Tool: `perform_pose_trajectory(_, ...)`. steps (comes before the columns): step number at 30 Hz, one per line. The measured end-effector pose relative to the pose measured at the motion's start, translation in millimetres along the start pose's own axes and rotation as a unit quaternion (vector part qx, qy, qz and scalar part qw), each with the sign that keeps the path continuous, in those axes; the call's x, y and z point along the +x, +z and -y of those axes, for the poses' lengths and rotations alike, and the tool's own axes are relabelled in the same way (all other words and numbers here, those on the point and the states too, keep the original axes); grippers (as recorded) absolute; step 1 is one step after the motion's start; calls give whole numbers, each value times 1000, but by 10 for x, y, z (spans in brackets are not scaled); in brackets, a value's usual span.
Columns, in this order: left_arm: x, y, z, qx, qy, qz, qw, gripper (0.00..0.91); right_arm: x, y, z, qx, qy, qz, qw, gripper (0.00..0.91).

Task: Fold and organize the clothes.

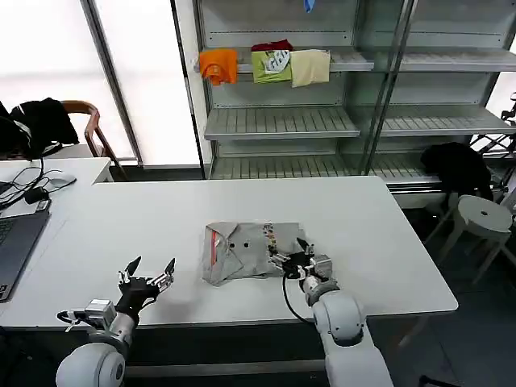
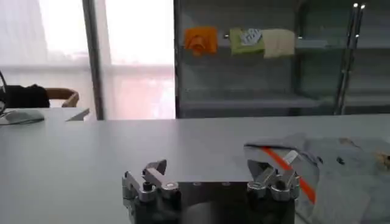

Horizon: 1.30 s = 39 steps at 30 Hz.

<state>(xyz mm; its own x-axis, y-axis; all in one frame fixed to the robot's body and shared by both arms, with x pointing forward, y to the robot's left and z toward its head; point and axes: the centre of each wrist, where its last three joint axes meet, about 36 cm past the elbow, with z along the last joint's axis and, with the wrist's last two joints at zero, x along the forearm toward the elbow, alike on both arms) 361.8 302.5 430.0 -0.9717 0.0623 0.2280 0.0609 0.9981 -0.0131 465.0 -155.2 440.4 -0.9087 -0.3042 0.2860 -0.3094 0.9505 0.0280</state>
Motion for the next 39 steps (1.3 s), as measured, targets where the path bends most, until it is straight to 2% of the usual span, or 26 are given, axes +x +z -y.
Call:
perform_pose_trajectory(5, -19, 18, -34, 6, -2, 7, 1000, 907, 219, -78, 193, 5, 25, 21, 999, 907)
perform_pose_trajectory(18, -121, -38, -242, 49, -29, 48, 997, 907, 961, 21, 878, 46, 121, 28, 991, 907)
perform_pose_trajectory(25, -92, -61, -353, 53, -39, 81, 995, 907, 1178, 1, 927, 44, 125, 36, 990, 907)
perform_pose_trajectory(39, -162, 9, -515, 34, -53, 134, 989, 907, 1231, 14, 881, 31, 114, 54, 992, 907)
